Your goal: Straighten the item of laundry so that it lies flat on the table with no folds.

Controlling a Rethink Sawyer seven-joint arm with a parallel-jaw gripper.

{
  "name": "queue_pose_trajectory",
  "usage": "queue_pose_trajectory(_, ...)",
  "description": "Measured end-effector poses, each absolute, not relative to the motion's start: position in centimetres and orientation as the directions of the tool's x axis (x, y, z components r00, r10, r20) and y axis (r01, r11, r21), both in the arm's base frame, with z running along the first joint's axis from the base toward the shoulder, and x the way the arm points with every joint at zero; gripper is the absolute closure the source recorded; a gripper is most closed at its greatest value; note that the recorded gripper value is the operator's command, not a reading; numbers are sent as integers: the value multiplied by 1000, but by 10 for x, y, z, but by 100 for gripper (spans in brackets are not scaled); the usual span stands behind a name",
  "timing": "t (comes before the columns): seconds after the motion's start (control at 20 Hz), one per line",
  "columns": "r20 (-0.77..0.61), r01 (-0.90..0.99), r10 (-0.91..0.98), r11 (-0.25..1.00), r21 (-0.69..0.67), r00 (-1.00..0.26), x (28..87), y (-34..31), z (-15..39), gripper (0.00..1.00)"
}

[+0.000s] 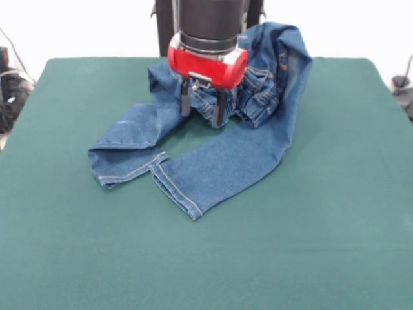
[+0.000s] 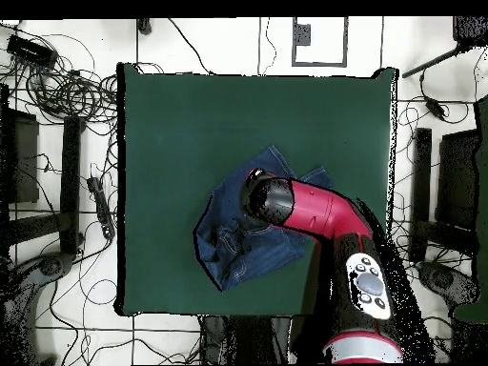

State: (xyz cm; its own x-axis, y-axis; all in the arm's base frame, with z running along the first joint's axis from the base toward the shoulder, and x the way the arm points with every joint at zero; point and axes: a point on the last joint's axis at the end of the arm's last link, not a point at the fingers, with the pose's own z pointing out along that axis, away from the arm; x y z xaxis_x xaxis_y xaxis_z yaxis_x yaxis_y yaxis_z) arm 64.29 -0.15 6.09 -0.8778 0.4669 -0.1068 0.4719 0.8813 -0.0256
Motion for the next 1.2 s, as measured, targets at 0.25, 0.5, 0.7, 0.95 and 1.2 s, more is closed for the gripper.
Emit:
queue_pose_trajectory(0.25,-156,472,464,882,-12,-872,673,-10,65,0)
queue_pose_trajectory(0.5,-190,474,466,880,2,-864,703,-19,73,0)
queue_pose_trajectory(0.7,-193,473,466,881,11,-863,730,-24,79,0)
queue_pose_trajectory(0.95,-199,465,457,885,8,-867,754,-27,84,0)
queue_pose_trajectory(1.2,-220,450,441,893,8,-870,774,-24,80,0)
